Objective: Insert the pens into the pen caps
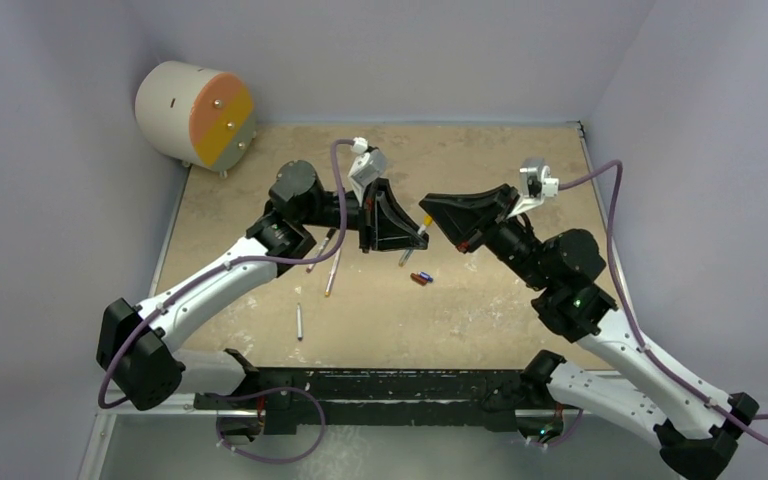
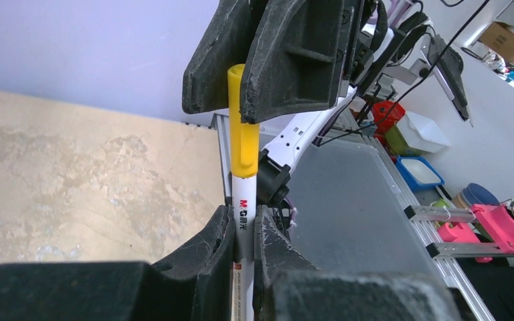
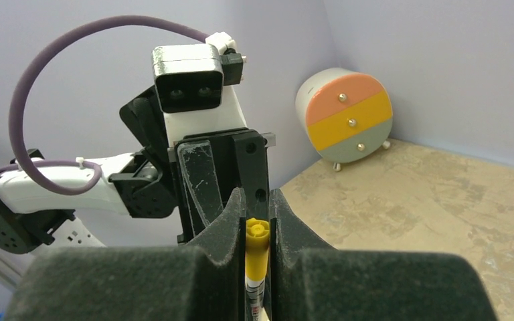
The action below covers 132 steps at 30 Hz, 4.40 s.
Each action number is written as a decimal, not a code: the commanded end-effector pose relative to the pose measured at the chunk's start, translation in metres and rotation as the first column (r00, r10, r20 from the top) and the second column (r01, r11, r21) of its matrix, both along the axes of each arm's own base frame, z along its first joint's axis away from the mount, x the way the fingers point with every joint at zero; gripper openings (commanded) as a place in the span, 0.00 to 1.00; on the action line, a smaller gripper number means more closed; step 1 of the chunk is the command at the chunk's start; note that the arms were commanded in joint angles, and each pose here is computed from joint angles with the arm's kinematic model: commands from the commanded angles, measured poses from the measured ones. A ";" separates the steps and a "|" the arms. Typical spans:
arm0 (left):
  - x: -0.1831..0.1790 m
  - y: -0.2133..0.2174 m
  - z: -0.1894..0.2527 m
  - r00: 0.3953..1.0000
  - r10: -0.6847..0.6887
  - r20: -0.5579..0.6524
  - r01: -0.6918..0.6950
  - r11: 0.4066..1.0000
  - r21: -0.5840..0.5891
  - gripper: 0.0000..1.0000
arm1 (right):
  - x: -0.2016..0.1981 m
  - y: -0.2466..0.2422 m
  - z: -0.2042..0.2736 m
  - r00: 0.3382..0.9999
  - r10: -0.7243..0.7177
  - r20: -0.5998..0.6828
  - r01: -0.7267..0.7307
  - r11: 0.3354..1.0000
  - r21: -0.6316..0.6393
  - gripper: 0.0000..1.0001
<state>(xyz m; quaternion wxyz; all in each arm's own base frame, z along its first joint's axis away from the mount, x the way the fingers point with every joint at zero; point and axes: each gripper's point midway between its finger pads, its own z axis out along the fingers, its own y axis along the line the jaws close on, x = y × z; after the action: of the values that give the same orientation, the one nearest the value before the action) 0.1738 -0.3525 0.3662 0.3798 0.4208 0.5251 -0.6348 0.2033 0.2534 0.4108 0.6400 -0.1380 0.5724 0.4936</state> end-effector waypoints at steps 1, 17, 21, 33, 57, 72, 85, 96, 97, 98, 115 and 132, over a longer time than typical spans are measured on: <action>-0.015 0.021 0.082 0.963 0.082 0.255 -0.018 0.970 -0.242 0.00 | -0.011 0.014 -0.086 0.979 0.055 -0.199 -0.113 0.948 -0.297 0.10; -0.019 0.021 0.059 0.967 0.056 0.249 -0.014 0.986 -0.168 0.00 | -0.010 0.004 -0.062 0.988 0.024 -0.156 -0.063 0.965 -0.254 0.40; -0.016 0.019 0.051 0.970 0.053 0.236 -0.018 0.989 -0.150 0.00 | -0.012 0.001 -0.046 0.993 0.025 -0.116 -0.050 0.974 -0.220 0.50; -0.013 0.013 0.037 0.978 0.050 0.202 -0.025 0.992 -0.124 0.00 | -0.015 -0.002 0.007 0.998 0.028 0.052 -0.023 0.995 -0.101 0.62; -0.015 0.008 0.043 0.982 0.033 0.186 -0.003 0.987 -0.162 0.00 | -0.023 -0.017 0.043 0.982 -0.011 0.187 0.026 0.997 -0.079 0.61; -0.016 0.008 0.028 0.984 0.011 0.178 0.010 0.993 -0.118 0.00 | -0.017 -0.013 0.079 0.963 -0.034 0.267 0.040 0.999 -0.017 0.52; -0.018 0.007 0.034 0.980 0.001 0.201 0.025 0.991 -0.128 0.00 | -0.014 0.000 0.049 0.981 0.020 0.193 -0.003 0.996 -0.088 0.00; -0.008 0.008 0.081 0.933 0.065 0.353 0.001 0.983 -0.183 0.00 | -0.026 0.029 -0.037 0.978 0.203 -0.044 -0.207 0.947 -0.244 0.00; -0.007 0.008 0.084 0.931 0.068 0.359 -0.002 0.984 -0.180 0.00 | -0.026 0.030 -0.047 0.977 0.201 -0.069 -0.212 0.943 -0.254 0.00; -0.006 0.009 0.087 0.927 0.070 0.368 -0.003 0.984 -0.180 0.00 | -0.026 0.031 -0.056 0.974 0.207 -0.094 -0.225 0.939 -0.260 0.00; -0.003 0.020 0.126 0.899 0.110 0.425 0.004 0.966 -0.257 0.00 | -0.040 0.043 -0.156 0.897 0.268 -0.352 -0.385 0.864 -0.324 0.00; 0.047 0.010 -0.032 0.939 0.335 0.081 -0.341 0.936 0.088 0.00 | 0.002 -0.074 0.029 0.951 -0.309 0.025 0.310 0.947 -0.084 0.45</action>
<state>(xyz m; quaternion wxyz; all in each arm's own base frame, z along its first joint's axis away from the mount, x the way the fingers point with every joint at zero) 0.1731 -0.3541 0.3486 0.3995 0.4350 0.5342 -0.6048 0.1923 0.2300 0.4127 0.6529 -0.1540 0.5981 0.4385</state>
